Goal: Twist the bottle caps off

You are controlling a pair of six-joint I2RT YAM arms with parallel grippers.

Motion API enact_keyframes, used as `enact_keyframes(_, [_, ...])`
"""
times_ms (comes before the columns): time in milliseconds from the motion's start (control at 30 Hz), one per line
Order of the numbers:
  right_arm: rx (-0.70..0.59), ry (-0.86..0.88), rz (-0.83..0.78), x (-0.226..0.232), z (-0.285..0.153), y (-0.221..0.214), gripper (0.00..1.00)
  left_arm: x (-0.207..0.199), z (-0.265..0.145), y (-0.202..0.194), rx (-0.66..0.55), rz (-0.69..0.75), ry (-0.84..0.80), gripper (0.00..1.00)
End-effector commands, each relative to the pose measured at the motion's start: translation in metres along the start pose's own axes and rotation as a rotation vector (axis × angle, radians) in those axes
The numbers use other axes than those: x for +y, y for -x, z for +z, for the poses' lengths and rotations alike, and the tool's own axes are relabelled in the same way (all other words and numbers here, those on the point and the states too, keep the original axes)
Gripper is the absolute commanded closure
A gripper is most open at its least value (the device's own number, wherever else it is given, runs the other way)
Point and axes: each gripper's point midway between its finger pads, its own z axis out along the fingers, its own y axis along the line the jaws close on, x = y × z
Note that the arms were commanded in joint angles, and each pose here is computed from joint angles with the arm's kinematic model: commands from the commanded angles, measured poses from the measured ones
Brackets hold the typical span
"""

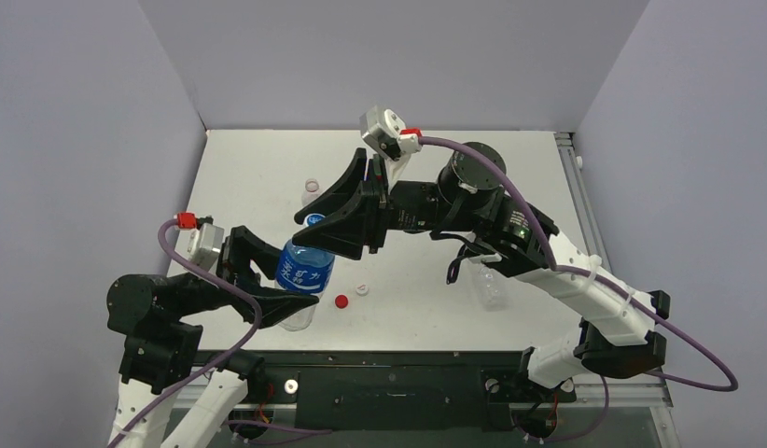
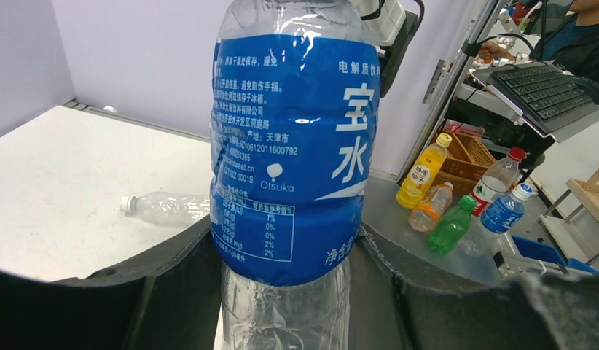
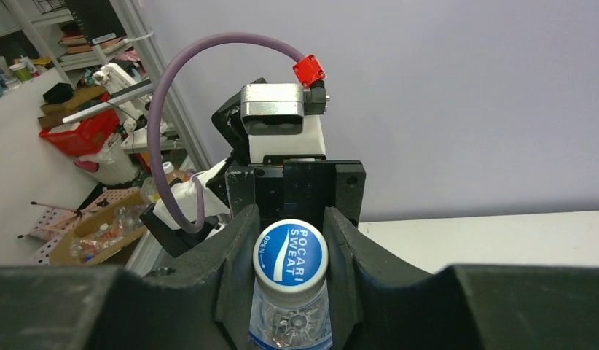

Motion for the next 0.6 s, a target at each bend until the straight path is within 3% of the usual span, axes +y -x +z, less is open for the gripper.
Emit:
enact_keyframes(0, [-0.059,0.071,-0.008,0.027,-0.014,0.024,0.87,-0.001,0.003,0.01,-0.014,0.006,-0.005,0.75])
enact_keyframes(33, [-0.065,0.029,-0.007,0.02,-0.014,0.024,0.68,0.001,0.003,0.009,-0.012,0.013,0.0,0.75])
enact_keyframes(133, [-0.135,-0.247,-0.034,-0.017,-0.025,0.036,0.4,0.012,0.003,0.007,-0.022,0.048,0.047,0.75])
enact_keyframes(233, [-0.181,-0.474,-0.043,-0.044,-0.038,0.042,0.32,0.036,-0.001,0.004,-0.027,0.138,0.151,0.74])
enact_keyframes(333, [-0.165,-0.596,-0.019,-0.052,-0.04,0.041,0.26,0.056,-0.006,0.001,-0.021,0.243,0.244,0.75])
enact_keyframes(567, [-0.058,-0.767,0.003,-0.076,-0.016,0.01,0.27,0.092,-0.019,0.001,-0.024,0.358,0.415,0.76])
